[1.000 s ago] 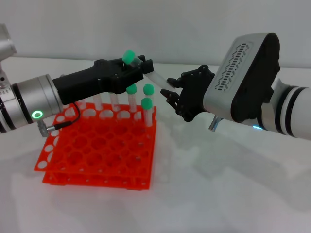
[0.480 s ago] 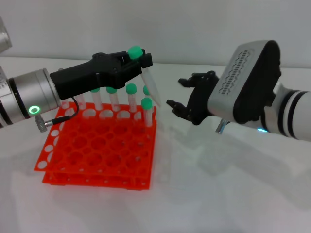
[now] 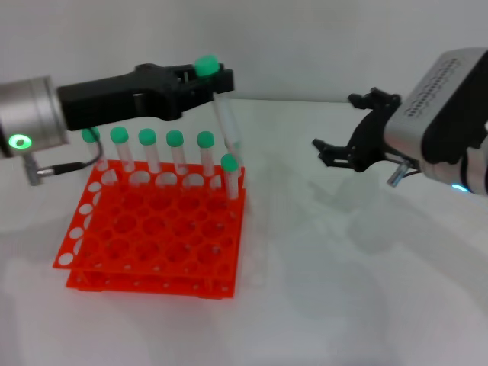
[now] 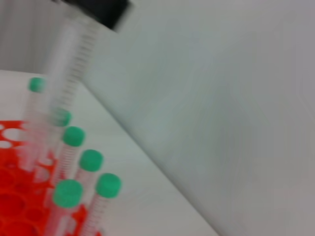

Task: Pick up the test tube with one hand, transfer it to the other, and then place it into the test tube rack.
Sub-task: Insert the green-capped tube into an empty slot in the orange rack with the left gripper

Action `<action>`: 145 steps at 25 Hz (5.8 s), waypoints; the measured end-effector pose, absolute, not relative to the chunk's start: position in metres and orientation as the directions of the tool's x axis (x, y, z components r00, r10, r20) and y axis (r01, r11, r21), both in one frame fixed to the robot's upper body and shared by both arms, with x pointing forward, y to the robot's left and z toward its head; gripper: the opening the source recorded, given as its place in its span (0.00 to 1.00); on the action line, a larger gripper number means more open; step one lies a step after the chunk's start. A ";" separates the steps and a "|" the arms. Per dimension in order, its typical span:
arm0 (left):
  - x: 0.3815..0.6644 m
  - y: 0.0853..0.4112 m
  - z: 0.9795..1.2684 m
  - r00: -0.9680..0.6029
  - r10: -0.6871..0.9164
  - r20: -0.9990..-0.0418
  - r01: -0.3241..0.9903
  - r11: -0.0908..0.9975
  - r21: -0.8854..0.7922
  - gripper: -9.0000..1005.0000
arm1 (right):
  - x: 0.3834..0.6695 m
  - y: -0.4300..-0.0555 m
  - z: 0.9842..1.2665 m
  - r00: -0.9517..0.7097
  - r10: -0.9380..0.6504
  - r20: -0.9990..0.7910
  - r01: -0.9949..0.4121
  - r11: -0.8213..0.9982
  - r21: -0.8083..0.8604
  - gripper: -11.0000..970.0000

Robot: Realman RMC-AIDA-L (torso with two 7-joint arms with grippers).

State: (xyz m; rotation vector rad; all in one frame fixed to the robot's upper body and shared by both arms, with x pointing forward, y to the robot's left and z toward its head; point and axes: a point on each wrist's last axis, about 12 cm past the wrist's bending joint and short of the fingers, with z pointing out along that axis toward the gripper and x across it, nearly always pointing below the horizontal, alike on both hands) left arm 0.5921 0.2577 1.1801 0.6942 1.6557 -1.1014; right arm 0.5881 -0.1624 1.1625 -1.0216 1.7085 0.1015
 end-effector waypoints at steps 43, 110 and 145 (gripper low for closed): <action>0.578 0.269 1.153 -0.186 0.237 -0.953 0.766 0.643 0.010 0.25 | 0.586 -0.174 1.163 -0.047 -0.562 -0.826 -0.635 0.655 -0.409 0.90; 0.589 0.250 1.105 -0.226 0.199 -0.953 0.775 0.630 -0.052 0.35 | 0.591 -0.172 1.152 -0.076 -0.579 -0.811 -0.651 0.645 -0.400 0.90; 0.584 0.242 1.097 -0.245 0.283 -0.927 0.814 0.580 -0.038 0.71 | 0.590 -0.173 1.152 -0.075 -0.581 -0.811 -0.651 0.644 -0.401 0.90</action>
